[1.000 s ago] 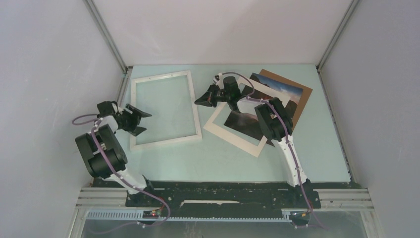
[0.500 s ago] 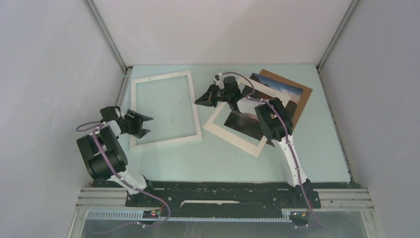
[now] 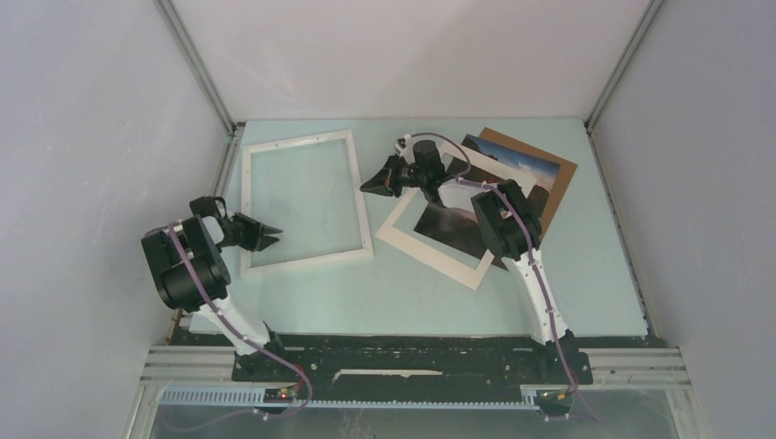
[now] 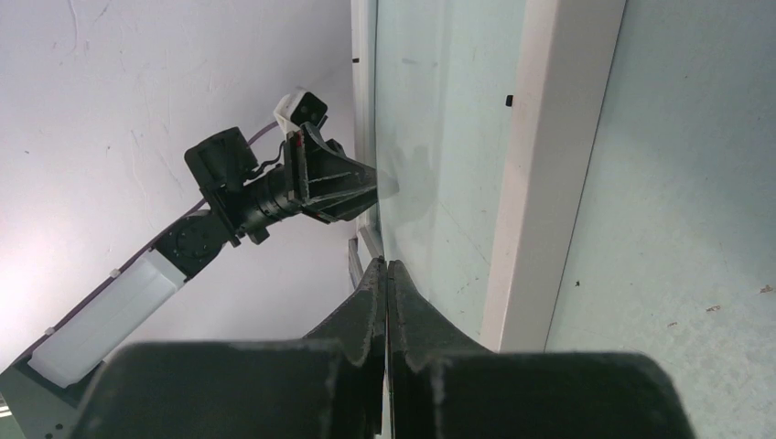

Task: Put the photo into the frame
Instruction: Place the photo frame item in the photo frame.

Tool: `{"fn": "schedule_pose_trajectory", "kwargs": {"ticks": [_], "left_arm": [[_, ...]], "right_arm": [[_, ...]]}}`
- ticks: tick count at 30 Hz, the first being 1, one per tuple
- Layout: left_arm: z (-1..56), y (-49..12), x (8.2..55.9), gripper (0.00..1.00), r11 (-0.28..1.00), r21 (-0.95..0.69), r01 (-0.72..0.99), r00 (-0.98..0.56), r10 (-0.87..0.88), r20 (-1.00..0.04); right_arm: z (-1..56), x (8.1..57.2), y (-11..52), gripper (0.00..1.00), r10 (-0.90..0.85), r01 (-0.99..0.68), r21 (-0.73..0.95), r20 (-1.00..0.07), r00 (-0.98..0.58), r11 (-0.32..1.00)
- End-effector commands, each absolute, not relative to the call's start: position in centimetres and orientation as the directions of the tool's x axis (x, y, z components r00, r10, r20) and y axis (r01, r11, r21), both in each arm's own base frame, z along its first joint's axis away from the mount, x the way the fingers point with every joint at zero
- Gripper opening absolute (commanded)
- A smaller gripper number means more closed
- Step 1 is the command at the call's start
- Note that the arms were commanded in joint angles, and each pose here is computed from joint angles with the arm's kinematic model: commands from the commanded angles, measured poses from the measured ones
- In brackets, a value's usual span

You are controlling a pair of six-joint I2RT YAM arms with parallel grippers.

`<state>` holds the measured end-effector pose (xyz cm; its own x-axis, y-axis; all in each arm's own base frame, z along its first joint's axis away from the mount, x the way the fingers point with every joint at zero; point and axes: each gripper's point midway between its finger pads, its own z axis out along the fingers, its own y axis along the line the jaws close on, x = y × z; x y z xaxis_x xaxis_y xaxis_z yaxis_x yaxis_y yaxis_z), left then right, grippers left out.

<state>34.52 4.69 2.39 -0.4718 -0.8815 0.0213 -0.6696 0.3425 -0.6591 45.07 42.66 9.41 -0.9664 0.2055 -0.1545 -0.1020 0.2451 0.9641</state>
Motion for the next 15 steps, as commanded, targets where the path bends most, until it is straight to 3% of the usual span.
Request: {"fn": "schedule_pose_trajectory", "kwargs": {"ticks": [1,7,9,11,15], "left_arm": [[3.2,5.1,35.7,0.25,0.399,-0.672,-0.624,-0.511,-0.859,-0.036],[4.4,5.6,34.4,0.16,0.466,-0.634,-0.617,-0.526,-0.844,-0.108],[5.0,5.8,34.1,0.13,0.492,-0.619,-0.612,-0.531,-0.836,-0.14],[5.6,6.1,33.8,0.11,0.518,-0.603,-0.607,-0.538,-0.826,-0.168],[7.3,6.9,33.3,0.08,0.573,-0.565,-0.593,-0.543,-0.803,-0.246]], "right_arm": [[11.6,45.0,43.5,0.0,0.171,-0.167,0.958,-0.21,-0.963,0.232],[10.7,45.3,43.3,0.17,0.161,-0.148,0.947,-0.2,-0.967,0.284],[10.4,45.3,43.5,0.12,0.149,-0.148,0.942,-0.2,-0.969,0.3],[10.2,45.4,43.7,0.01,0.148,-0.151,0.94,-0.203,-0.968,0.305],[10.0,45.3,43.6,0.0,0.152,-0.168,0.935,-0.224,-0.963,0.312]]}}
